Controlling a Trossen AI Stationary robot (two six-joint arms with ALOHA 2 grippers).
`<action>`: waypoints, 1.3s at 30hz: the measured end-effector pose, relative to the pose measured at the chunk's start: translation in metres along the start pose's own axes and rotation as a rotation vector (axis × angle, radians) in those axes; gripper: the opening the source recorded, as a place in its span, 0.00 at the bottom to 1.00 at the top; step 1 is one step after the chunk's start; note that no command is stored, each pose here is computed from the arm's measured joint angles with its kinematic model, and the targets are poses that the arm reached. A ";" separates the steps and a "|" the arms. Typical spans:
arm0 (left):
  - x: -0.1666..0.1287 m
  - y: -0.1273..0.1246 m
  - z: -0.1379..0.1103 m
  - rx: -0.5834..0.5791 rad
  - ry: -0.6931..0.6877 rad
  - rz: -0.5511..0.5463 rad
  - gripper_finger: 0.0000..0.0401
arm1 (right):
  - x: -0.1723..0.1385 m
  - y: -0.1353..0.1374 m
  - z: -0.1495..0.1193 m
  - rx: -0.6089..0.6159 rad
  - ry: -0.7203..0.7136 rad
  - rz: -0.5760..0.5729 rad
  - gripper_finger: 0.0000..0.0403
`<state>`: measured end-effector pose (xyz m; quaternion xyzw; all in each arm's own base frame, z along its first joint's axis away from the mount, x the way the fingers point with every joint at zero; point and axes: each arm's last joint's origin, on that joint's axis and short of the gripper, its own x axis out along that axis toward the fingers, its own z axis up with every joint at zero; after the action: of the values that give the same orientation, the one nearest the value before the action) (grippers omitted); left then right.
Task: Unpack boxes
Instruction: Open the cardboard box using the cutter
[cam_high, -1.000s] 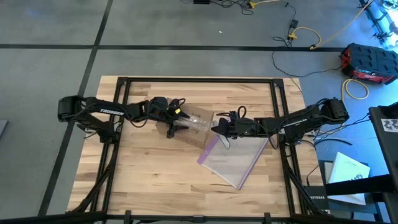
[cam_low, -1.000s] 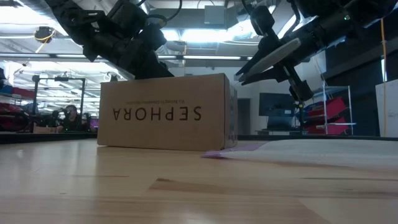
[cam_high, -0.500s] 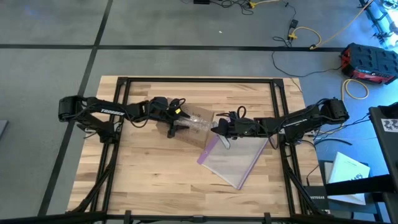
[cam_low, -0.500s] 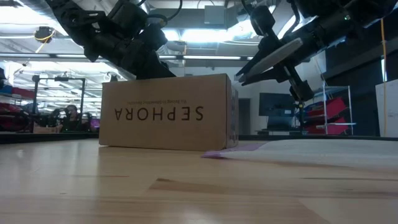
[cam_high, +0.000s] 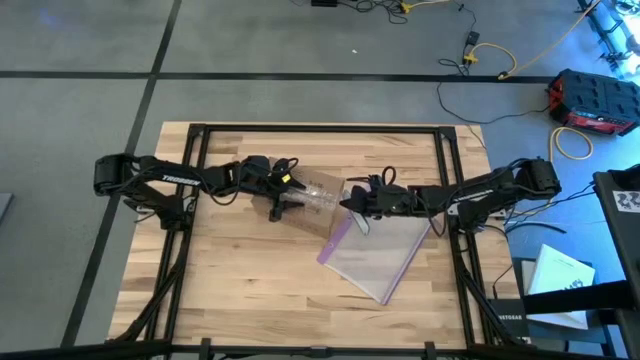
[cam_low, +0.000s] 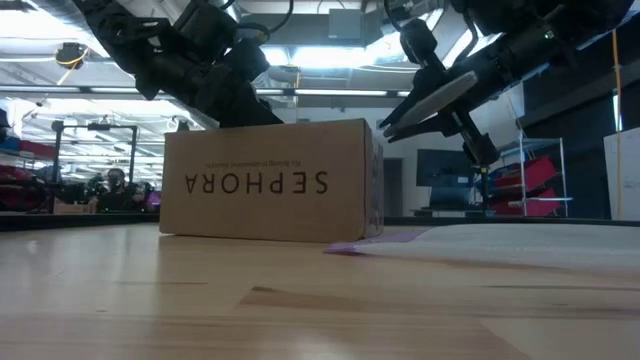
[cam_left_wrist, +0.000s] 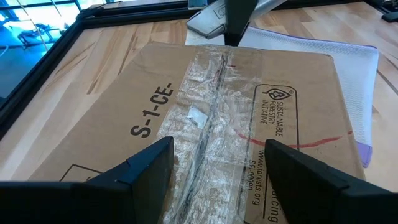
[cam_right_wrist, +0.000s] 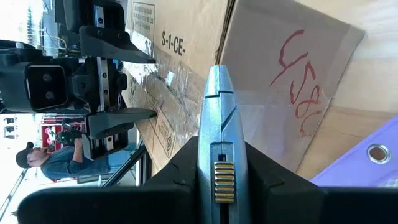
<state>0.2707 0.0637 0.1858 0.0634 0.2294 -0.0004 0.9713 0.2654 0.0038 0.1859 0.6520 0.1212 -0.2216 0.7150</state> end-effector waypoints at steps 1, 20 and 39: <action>0.000 0.000 0.000 0.001 0.000 0.000 0.60 | 0.000 0.000 0.001 0.001 0.004 0.000 0.13; 0.000 0.000 0.000 0.005 0.000 -0.007 0.60 | 0.000 0.001 -0.002 0.048 0.088 0.005 0.13; 0.000 0.000 0.000 0.012 -0.003 0.005 0.60 | -0.004 0.017 -0.017 0.066 0.068 -0.083 0.13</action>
<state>0.2711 0.0639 0.1862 0.0696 0.2279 0.0006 0.9712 0.2720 0.0221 0.2001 0.6768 0.1650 -0.2327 0.6787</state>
